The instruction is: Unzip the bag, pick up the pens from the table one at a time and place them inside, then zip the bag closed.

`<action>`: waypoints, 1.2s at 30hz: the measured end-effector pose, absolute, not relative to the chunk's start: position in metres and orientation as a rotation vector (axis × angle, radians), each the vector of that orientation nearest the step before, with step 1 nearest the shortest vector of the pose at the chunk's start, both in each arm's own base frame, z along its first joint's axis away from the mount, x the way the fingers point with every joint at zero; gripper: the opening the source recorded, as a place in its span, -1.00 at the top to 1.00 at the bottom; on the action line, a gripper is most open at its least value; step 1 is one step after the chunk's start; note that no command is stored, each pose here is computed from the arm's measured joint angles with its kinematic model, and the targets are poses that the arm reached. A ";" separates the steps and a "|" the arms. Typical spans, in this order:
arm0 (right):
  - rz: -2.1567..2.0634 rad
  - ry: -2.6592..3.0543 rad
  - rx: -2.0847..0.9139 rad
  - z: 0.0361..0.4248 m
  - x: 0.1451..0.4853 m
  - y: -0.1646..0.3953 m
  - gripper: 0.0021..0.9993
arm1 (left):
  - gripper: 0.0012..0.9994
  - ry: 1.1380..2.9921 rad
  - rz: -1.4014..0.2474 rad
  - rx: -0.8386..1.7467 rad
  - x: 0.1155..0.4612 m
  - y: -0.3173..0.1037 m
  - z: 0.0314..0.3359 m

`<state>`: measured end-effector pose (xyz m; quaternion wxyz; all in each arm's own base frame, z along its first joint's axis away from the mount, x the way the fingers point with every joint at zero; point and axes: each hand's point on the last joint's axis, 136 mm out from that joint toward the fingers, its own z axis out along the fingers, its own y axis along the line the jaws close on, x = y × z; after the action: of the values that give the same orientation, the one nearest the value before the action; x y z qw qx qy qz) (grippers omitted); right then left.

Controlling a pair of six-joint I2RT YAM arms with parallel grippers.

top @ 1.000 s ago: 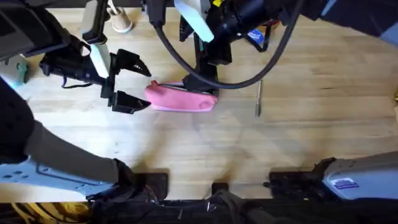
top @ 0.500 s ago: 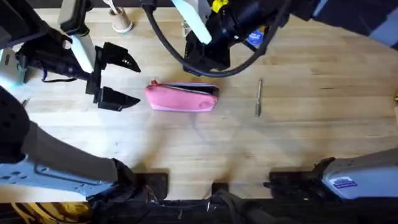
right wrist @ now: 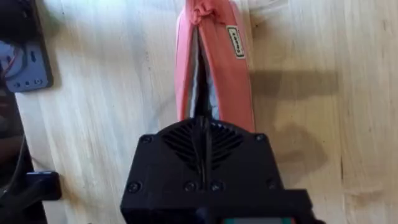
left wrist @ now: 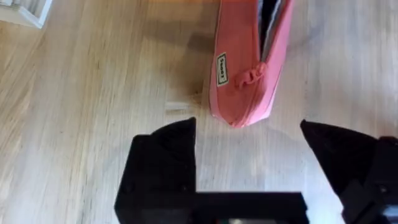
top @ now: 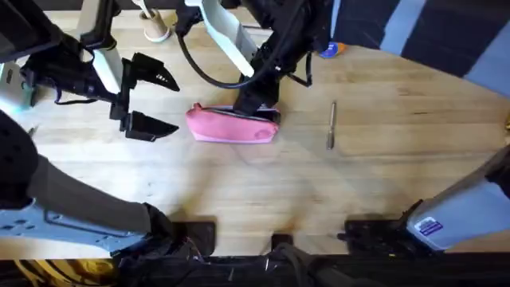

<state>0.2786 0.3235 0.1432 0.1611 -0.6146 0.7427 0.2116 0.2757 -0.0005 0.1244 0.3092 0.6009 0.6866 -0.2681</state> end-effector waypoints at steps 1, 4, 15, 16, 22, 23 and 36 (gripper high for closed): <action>0.609 2.128 -1.756 0.140 0.279 0.324 0.93 | -0.99 1.814 -0.707 1.588 0.276 0.000 0.124; 0.616 2.150 -1.761 0.131 0.280 0.325 0.93 | -0.99 1.813 -0.703 1.589 0.276 0.000 0.124; 0.777 2.107 -1.773 0.103 0.280 0.355 0.93 | -0.99 1.811 -0.699 1.591 0.277 0.000 0.124; 0.791 2.106 -1.781 0.100 0.277 0.358 0.93 | -0.99 1.811 -0.699 1.591 0.277 0.000 0.124; 0.823 2.114 -1.800 0.094 0.269 0.363 0.36 | -0.99 1.812 -0.700 1.591 0.277 0.000 0.124; 0.824 2.112 -1.800 0.094 0.269 0.364 0.04 | -0.99 1.811 -0.699 1.591 0.277 0.000 0.124; 0.815 2.114 -1.800 0.093 0.270 0.363 -0.99 | -0.99 1.811 -0.699 1.591 0.277 0.000 0.124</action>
<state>0.2696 0.3633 0.0928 0.1237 -0.6172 0.7249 0.2797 0.2770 0.0001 0.1238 0.3105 0.6024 0.6860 -0.2648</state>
